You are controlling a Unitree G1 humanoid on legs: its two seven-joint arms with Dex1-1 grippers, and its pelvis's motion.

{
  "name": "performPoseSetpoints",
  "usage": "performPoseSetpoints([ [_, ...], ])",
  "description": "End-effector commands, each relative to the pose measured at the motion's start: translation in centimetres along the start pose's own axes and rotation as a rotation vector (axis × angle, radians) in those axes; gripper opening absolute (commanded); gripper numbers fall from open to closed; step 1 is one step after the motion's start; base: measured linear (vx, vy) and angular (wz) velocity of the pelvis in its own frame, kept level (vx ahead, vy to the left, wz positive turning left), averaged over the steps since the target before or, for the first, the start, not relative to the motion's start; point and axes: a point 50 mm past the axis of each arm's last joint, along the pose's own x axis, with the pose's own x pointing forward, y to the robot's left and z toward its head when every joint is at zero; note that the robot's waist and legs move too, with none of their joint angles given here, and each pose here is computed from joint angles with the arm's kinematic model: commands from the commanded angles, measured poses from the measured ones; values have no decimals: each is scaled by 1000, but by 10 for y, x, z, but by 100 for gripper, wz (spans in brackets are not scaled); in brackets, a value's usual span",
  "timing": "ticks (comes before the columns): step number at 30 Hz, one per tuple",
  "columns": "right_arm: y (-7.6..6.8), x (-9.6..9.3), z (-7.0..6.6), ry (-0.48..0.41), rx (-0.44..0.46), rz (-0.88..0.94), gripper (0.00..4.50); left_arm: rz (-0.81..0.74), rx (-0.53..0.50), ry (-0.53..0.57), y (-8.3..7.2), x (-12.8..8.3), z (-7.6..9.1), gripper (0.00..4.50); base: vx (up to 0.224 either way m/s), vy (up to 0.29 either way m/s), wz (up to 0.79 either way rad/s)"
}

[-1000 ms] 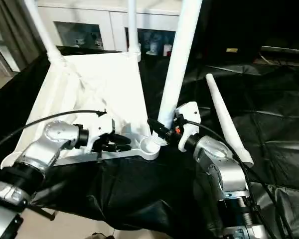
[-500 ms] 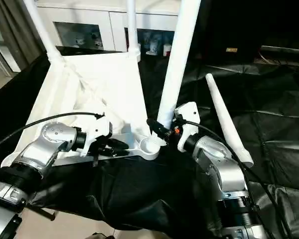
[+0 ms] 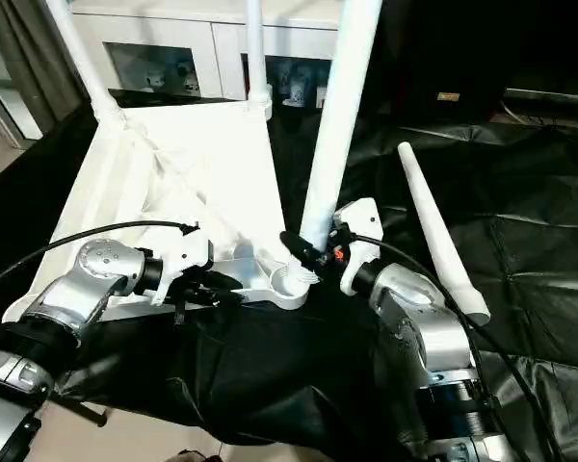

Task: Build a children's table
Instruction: Insert table leg to table base

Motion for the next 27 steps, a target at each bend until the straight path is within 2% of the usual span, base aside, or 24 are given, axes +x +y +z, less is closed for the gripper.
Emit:
performPoseSetpoints([
  [1,4,4,-1,35,-18,39,192,-6,-16,15,1,-2,-3,59,0,0,0],
  [4,4,6,-4,53,-13,35,192,-11,-19,14,1,-1,-3,28,0,0,0],
  [10,9,11,-5,77,17,83,192,-27,-38,9,0,-1,-4,1,0,0,0],
  [20,12,12,-8,125,4,122,192,-26,-46,12,0,1,-5,0,0,0,0],
  [27,5,17,-11,126,12,85,192,-46,-49,-4,-2,1,-4,0,0,0,0],
])
